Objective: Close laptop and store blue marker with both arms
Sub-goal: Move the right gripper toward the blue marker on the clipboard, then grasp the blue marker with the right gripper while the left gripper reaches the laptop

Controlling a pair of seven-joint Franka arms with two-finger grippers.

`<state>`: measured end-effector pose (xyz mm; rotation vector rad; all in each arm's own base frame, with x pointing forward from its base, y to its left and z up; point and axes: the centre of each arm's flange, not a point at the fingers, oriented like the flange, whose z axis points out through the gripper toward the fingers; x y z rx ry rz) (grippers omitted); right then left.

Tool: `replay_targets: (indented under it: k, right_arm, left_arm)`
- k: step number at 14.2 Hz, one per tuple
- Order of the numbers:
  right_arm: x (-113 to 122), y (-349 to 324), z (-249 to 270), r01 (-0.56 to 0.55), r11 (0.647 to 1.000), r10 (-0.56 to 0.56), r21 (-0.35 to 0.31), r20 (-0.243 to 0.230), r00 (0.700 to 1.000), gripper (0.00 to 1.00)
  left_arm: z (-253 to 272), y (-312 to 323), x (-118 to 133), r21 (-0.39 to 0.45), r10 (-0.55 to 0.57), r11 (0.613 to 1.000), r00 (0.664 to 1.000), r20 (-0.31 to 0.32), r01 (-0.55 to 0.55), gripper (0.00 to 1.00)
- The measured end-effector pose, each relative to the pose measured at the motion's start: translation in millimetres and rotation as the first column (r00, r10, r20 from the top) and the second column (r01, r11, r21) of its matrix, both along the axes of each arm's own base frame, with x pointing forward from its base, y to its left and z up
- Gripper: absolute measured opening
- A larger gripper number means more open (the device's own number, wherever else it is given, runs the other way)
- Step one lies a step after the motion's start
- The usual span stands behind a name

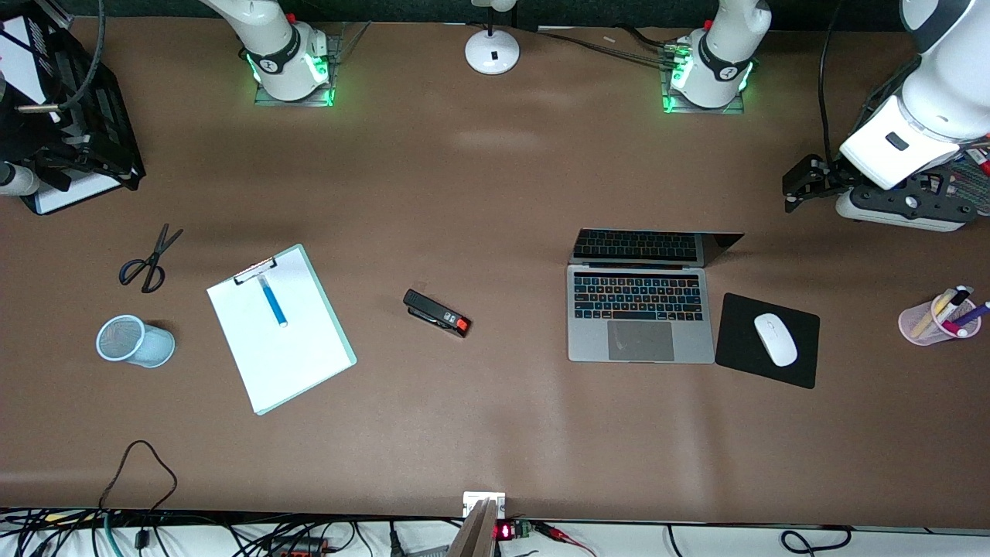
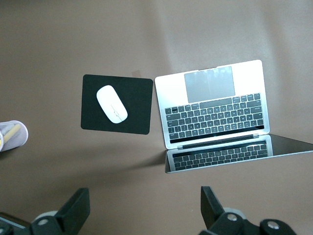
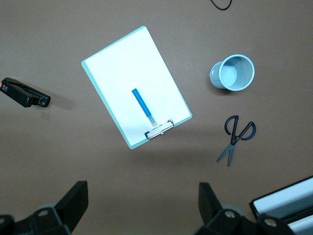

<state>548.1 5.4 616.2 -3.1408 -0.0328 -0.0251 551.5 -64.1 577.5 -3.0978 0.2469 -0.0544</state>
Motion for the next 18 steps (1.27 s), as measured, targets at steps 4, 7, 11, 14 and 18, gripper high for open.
replay_targets:
  k: [4, 7, 11, 14, 18]
  right_arm:
    - [0, 0, -1, 0.0, 1.0, 0.0, 0.0, -0.002, 1.0, 1.0]
    - [10, 0, -24, 0.002, 1.0, -0.003, -0.007, -0.046, 0.999, 1.0]
    - [42, 8, -102, -0.054, 0.998, 0.049, -0.021, -0.161, 0.986, 1.0]
    - [68, 17, -154, -0.182, 0.983, 0.178, -0.011, -0.159, 0.971, 1.0]
    - [90, 31, -223, -0.316, 0.949, 0.31, -0.001, -0.192, 0.931, 0.84]
  left_arm:
    - [0, 1, -1, 0.001, 0.001, 1.0, 1.0, -0.007, -0.001, 1.0]
    - [0, 1, -1, 0.001, 0.001, 1.0, 1.0, -0.007, -0.001, 1.0]
    - [-2, 1, 2, -0.001, 0.004, 1.0, 1.0, -0.012, -0.004, 1.0]
    - [-12, 1, 12, -0.004, 0.006, 1.0, 0.999, -0.036, -0.006, 1.0]
    - [-33, 1, 24, -0.007, 0.006, 1.0, 0.997, -0.071, -0.006, 0.91]
